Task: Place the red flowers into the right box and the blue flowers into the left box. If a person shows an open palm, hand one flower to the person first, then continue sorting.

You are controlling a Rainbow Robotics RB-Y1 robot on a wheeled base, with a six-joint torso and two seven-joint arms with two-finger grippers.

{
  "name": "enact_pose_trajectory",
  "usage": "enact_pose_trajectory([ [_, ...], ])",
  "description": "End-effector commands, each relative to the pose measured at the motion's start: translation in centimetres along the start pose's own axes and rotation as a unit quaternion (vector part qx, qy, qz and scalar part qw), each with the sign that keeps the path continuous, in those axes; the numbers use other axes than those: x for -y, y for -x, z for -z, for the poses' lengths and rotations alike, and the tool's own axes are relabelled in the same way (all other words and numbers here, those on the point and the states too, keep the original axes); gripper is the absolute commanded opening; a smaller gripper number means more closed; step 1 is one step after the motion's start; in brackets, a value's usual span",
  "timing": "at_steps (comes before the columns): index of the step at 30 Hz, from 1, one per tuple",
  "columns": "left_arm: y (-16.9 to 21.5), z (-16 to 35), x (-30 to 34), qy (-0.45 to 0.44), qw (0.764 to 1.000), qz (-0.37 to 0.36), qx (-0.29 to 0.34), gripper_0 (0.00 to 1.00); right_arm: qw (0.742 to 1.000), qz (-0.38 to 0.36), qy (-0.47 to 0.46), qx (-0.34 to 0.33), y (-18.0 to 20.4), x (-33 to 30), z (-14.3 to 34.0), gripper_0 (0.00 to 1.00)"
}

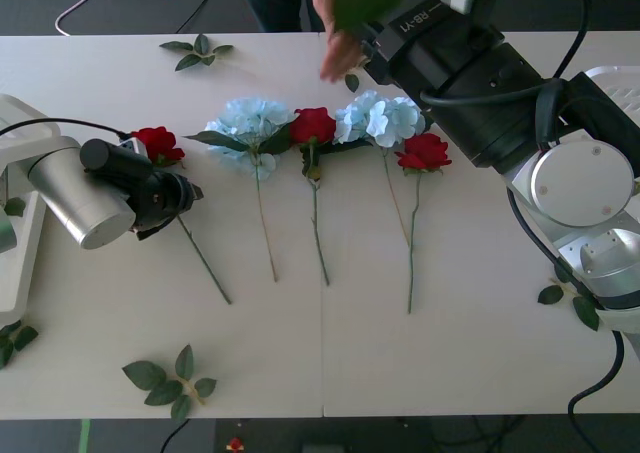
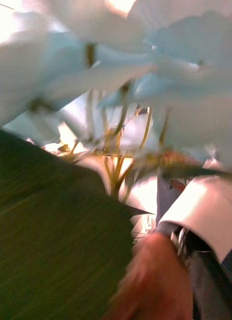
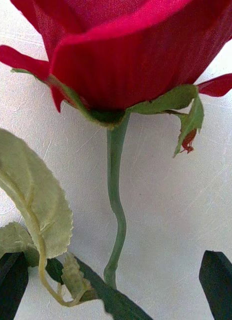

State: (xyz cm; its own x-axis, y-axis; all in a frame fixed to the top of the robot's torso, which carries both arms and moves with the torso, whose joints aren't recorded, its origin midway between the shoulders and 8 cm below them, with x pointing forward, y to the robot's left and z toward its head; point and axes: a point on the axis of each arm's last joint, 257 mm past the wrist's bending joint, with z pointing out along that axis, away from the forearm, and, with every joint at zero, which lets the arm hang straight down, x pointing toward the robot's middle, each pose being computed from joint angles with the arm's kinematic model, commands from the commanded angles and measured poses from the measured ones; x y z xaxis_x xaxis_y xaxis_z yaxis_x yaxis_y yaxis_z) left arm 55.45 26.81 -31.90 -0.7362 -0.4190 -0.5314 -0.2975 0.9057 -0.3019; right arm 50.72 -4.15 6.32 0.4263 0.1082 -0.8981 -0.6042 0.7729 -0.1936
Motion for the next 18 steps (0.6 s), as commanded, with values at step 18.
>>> enact_pose_trajectory([
  [18,-0.1,-0.4,0.5,-0.003,1.000,-0.021,0.002,1.00,0.993,-0.101,-0.003,-0.057,-3.1,2.3,6.0,1.00],
])
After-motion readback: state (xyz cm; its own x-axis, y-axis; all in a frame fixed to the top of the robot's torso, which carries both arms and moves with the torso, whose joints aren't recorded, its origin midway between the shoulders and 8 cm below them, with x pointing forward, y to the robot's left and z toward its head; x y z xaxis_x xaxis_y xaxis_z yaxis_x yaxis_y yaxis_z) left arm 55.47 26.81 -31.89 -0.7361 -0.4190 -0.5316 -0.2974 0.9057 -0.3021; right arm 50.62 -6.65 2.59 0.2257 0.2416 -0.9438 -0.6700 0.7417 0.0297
